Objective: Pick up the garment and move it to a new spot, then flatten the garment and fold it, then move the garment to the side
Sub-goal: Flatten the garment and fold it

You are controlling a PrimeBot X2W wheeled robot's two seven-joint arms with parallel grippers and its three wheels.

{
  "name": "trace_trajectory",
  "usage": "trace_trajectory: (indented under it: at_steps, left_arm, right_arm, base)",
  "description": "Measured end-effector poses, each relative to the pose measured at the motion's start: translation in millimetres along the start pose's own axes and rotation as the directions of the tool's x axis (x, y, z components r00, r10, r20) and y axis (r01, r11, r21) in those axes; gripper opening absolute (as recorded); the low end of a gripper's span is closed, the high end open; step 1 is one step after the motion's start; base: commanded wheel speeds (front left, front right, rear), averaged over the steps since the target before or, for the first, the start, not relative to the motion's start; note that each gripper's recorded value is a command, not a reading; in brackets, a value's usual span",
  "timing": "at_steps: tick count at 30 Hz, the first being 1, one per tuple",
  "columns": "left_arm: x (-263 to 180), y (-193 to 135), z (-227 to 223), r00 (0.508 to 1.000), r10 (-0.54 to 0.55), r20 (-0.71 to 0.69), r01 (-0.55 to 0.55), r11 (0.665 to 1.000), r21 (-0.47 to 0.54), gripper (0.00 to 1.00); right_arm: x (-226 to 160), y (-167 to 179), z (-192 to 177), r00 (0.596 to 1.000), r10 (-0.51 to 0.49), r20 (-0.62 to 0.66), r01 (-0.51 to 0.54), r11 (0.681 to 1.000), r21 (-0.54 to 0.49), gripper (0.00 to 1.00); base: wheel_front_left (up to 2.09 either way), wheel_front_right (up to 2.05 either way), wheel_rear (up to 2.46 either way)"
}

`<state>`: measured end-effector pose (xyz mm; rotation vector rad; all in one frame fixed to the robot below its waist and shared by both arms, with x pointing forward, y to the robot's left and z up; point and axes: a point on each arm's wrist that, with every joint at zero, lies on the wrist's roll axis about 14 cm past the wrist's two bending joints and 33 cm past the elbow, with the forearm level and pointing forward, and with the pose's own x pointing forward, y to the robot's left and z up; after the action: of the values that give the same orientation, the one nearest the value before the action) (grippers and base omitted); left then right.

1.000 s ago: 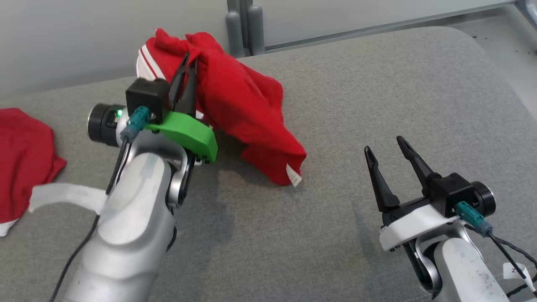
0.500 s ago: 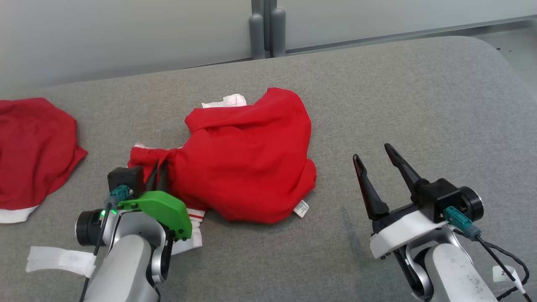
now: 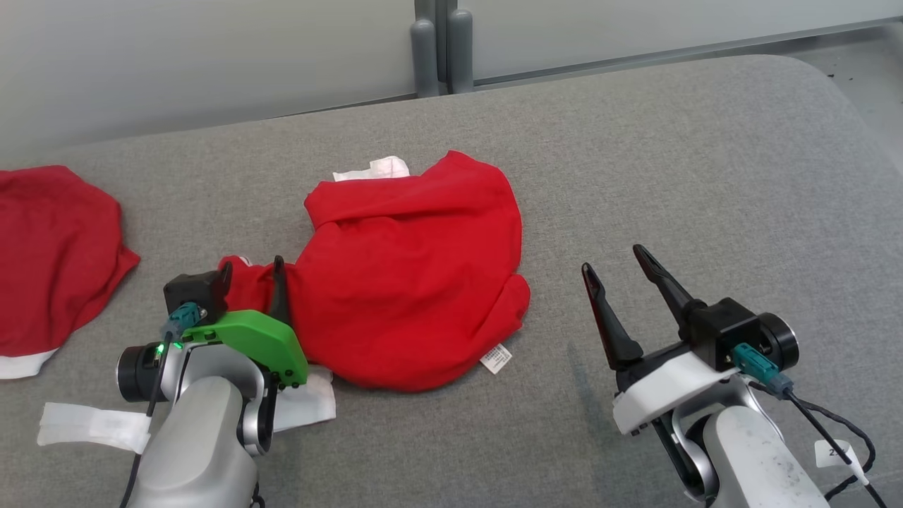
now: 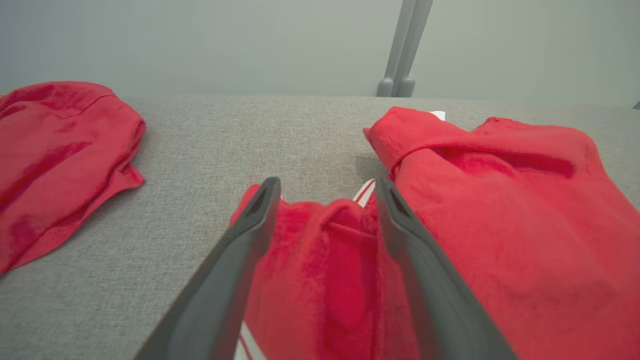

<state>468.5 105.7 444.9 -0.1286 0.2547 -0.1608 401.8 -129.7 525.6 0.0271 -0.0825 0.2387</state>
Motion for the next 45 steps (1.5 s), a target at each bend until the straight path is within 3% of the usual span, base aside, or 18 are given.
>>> trace_trajectory:
  at_steps: [15,30,39,41,42,43,45]
  left_arm:
    - [-48,3,2,0.993,0.005,0.120,0.002,0.999,-0.052,1.00]
    - [-115,37,11,0.960,0.169,0.223,-0.145,0.982,-0.120,1.00]
    - [-126,50,12,0.950,0.217,0.226,-0.191,0.973,-0.130,1.00]
    - [-125,51,12,0.949,0.220,0.223,-0.195,0.972,-0.132,1.00]
    - [-125,51,12,0.950,0.220,0.222,-0.194,0.972,-0.131,1.00]
    - [-124,50,12,0.950,0.218,0.221,-0.193,0.972,-0.131,1.00]
    - [-122,49,11,0.952,0.212,0.220,-0.186,0.974,-0.131,1.00]
  right_arm:
    - [-15,18,-69,0.971,0.039,-0.235,-0.022,0.997,0.075,1.00]
    - [34,51,-89,0.946,0.130,-0.296,-0.076,0.980,0.186,1.00]
    - [44,67,-120,0.886,0.173,-0.430,-0.067,0.966,0.250,1.00]
    - [44,67,-124,0.878,0.172,-0.446,-0.057,0.964,0.261,0.39]
    - [43,67,-125,0.877,0.175,-0.448,-0.058,0.963,0.264,0.16]
    - [44,67,-124,0.880,0.173,-0.443,-0.052,0.961,0.271,0.00]
    - [44,65,-123,0.887,0.165,-0.432,-0.045,0.960,0.276,0.00]
  base:
    - [0.00,0.00,0.00]
    - [0.00,0.00,0.00]
    - [0.00,0.00,0.00]
    - [0.00,0.00,0.00]
    - [0.00,0.00,0.00]
    - [0.00,0.00,0.00]
    - [0.00,0.00,0.00]
